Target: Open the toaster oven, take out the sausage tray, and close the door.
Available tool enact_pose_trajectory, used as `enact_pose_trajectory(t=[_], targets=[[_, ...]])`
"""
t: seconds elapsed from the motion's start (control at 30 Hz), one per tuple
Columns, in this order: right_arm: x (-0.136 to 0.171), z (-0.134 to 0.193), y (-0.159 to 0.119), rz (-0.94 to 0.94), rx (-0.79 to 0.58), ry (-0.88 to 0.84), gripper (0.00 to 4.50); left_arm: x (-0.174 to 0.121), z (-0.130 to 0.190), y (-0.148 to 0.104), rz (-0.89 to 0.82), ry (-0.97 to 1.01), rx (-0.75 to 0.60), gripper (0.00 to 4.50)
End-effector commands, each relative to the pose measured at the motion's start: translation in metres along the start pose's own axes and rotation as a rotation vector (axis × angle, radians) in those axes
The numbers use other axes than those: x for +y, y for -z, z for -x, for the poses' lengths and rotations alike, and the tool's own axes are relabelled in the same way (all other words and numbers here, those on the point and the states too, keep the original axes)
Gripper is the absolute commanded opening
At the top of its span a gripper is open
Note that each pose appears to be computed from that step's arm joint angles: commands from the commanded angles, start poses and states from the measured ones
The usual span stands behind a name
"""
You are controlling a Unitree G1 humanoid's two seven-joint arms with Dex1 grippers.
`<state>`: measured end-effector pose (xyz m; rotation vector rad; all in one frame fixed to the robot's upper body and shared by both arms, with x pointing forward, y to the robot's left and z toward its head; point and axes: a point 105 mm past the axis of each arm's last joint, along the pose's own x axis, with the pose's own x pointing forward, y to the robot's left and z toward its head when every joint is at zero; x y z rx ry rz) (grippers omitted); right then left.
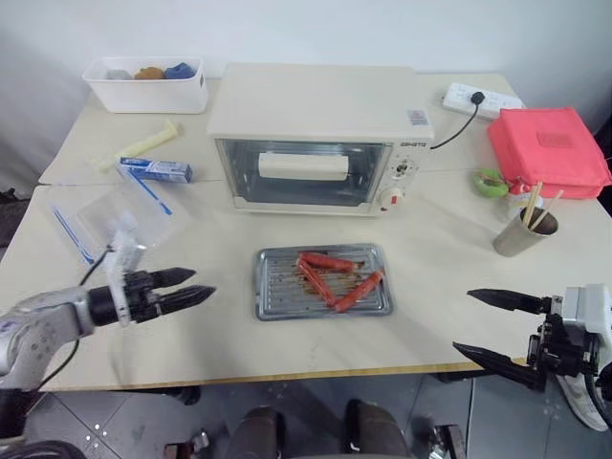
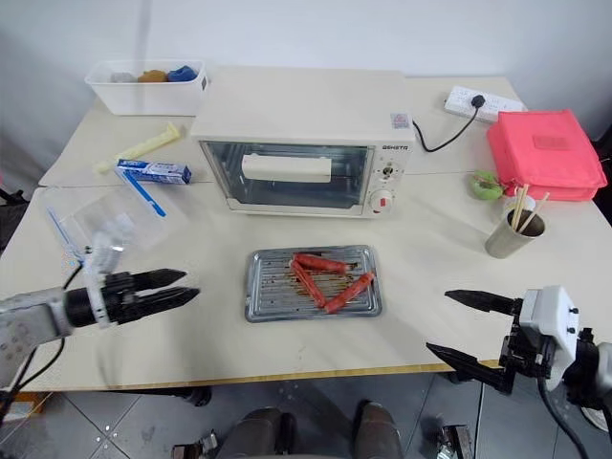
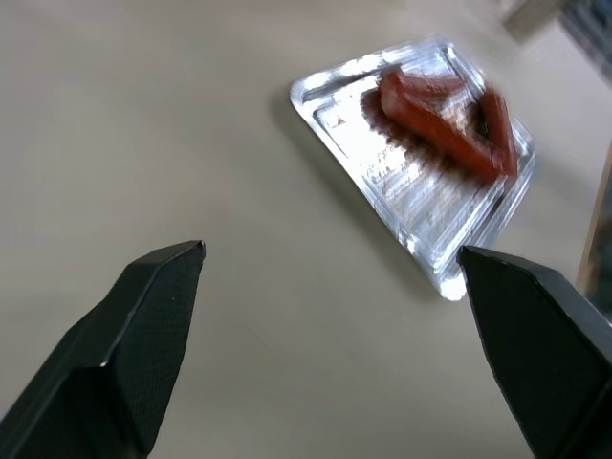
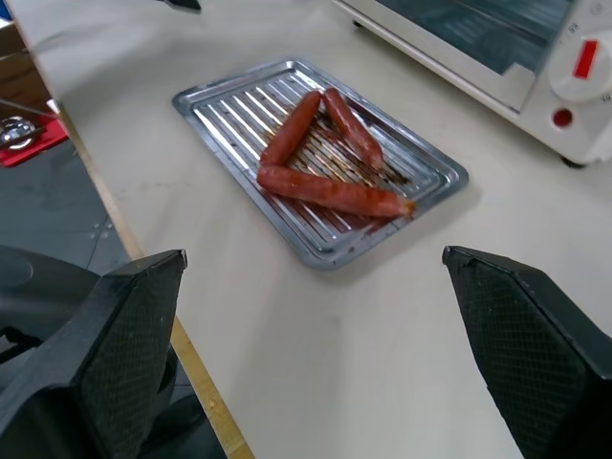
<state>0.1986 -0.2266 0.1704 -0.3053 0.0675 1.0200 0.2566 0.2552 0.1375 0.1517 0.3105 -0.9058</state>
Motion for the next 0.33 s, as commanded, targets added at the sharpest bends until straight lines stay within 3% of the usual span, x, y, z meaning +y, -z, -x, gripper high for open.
enact_pose_trajectory(t=[0.03, 0.33], targets=[[0.001, -0.005, -0.012, 0.068, -0.032, -0.062, 4.5, -0.006, 0.025, -0.007, -0.352, 0.033, -0.007, 4.47], [0.0, -0.027, -0.023, 0.138, -0.109, -0.124, 4.5, -0.017, 0.026, -0.01, -0.34, 0.013, -0.117, 4.47]])
